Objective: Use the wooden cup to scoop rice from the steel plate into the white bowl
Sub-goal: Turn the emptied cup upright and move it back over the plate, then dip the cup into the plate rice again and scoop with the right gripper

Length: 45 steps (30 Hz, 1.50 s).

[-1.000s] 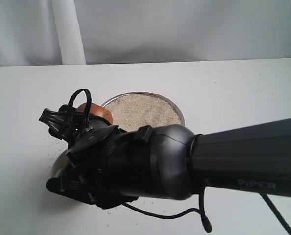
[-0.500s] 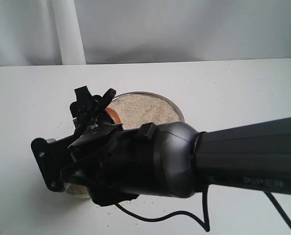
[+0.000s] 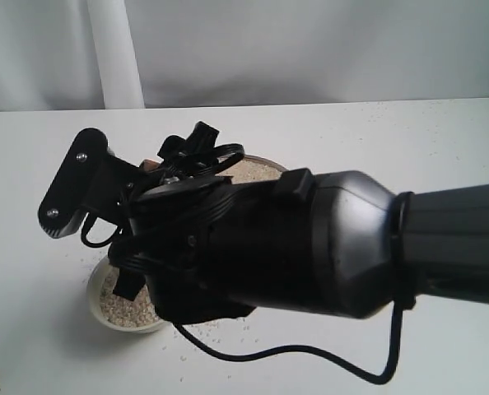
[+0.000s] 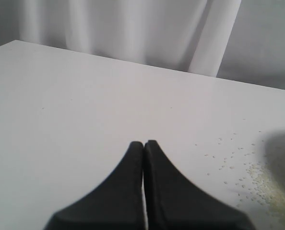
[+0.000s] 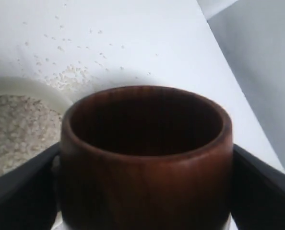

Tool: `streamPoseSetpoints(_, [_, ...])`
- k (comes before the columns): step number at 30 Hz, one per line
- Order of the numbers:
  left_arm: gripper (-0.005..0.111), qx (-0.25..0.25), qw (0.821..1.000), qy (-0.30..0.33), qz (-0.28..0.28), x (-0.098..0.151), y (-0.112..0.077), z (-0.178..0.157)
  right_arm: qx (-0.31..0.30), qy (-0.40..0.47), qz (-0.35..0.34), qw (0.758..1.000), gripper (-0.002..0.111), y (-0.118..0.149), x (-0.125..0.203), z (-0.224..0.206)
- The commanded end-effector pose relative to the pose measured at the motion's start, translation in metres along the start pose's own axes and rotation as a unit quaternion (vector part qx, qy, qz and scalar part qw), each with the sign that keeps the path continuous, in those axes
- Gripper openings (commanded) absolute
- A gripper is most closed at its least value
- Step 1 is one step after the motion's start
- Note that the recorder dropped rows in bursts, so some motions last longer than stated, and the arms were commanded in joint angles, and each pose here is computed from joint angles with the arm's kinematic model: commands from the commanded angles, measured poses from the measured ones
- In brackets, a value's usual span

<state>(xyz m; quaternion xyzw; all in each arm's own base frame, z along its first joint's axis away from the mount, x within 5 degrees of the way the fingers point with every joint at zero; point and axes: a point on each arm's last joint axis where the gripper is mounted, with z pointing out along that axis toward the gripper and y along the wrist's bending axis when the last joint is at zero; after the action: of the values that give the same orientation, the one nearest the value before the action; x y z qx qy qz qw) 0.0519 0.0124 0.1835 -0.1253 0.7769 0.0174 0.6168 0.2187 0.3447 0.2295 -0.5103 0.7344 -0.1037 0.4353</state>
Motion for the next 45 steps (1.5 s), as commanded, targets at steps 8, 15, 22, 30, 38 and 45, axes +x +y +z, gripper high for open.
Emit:
streamPoseSetpoints(8, [0.0,0.002,1.0,0.001,-0.002,0.0,0.0,0.001,-0.066,-0.037,0.143,0.987,0.0,-0.005,-0.004,-0.001])
streamPoseSetpoints(15, [0.0,0.002,1.0,0.001,-0.002,0.0,0.0,0.001,-0.133,-0.108,0.199,0.965,0.0,-0.033,0.008,0.007])
streamPoseSetpoints(22, [0.0,0.002,1.0,0.001,-0.002,0.0,0.0,0.001,-0.13,-0.148,0.196,0.961,0.0,-0.057,0.012,0.003])
streamPoseSetpoints(30, [0.0,0.002,1.0,0.001,-0.002,0.0,0.0,0.001,-0.095,-0.158,0.149,0.971,0.0,-0.085,0.022,0.006])
streamPoseSetpoints(38, [0.0,0.002,1.0,0.001,-0.002,0.0,0.0,0.001,0.007,-0.054,-0.11,0.992,0.0,-0.117,0.037,0.024])
streamPoseSetpoints(45, [0.0,0.002,1.0,0.001,-0.002,0.0,0.0,0.001,0.02,0.001,-0.294,0.956,0.0,-0.114,0.035,0.06])
